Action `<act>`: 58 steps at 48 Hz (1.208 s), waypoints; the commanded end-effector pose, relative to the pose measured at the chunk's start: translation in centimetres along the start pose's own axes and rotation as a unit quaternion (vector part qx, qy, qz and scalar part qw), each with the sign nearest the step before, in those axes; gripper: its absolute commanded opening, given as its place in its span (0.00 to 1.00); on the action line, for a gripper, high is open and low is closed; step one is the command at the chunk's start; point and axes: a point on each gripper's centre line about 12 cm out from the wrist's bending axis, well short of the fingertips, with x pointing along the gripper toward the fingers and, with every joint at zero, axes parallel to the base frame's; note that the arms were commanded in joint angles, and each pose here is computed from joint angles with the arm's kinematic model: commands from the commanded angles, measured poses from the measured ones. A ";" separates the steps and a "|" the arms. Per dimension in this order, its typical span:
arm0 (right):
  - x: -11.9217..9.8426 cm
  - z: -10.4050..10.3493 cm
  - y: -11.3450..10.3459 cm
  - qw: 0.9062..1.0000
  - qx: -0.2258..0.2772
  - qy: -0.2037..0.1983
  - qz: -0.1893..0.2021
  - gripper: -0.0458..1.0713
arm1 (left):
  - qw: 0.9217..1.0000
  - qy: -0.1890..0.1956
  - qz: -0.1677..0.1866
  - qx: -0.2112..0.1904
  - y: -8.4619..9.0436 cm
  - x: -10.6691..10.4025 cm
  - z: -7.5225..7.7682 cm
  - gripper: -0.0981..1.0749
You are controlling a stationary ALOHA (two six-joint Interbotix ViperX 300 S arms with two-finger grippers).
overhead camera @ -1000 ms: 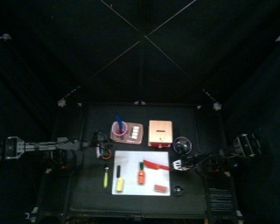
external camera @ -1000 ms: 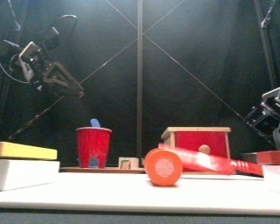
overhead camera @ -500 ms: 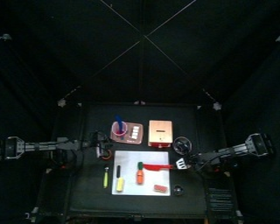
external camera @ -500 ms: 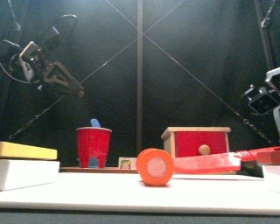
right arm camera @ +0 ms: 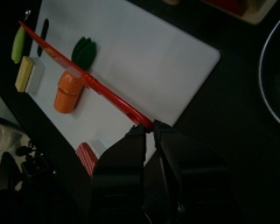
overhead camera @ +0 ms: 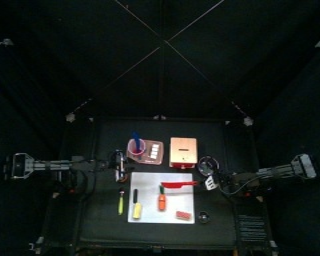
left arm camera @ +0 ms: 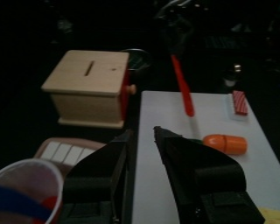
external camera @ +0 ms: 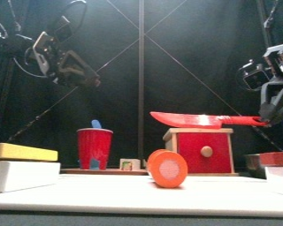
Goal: Cut carrot
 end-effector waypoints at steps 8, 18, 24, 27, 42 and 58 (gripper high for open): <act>-0.3 2.1 0.8 0.999 -0.014 -0.039 0.003 0.45 | 0.998 -0.028 -0.038 -0.049 -1.8 4.2 0.7 0.81; -0.2 2.4 0.8 0.999 -0.021 -0.046 0.002 0.45 | 0.988 -0.042 -0.037 -0.143 -3.2 7.2 -0.4 0.94; -0.2 2.5 0.9 0.998 -0.030 -0.049 0.005 0.45 | 0.984 -0.029 -0.022 -0.176 -3.4 9.1 -1.8 0.95; -0.2 2.5 0.9 0.998 -0.033 -0.051 0.007 0.45 | 0.982 -0.022 -0.015 -0.185 -3.3 10.2 -2.2 0.95; -0.2 2.5 0.9 0.998 -0.037 -0.051 0.006 0.45 | 0.978 -0.018 0.004 -0.208 -2.9 13.9 -2.8 0.95; -0.2 2.4 0.8 0.998 -0.038 -0.050 0.005 0.45 | 0.972 -0.015 0.007 -0.233 -3.6 14.5 -3.1 0.93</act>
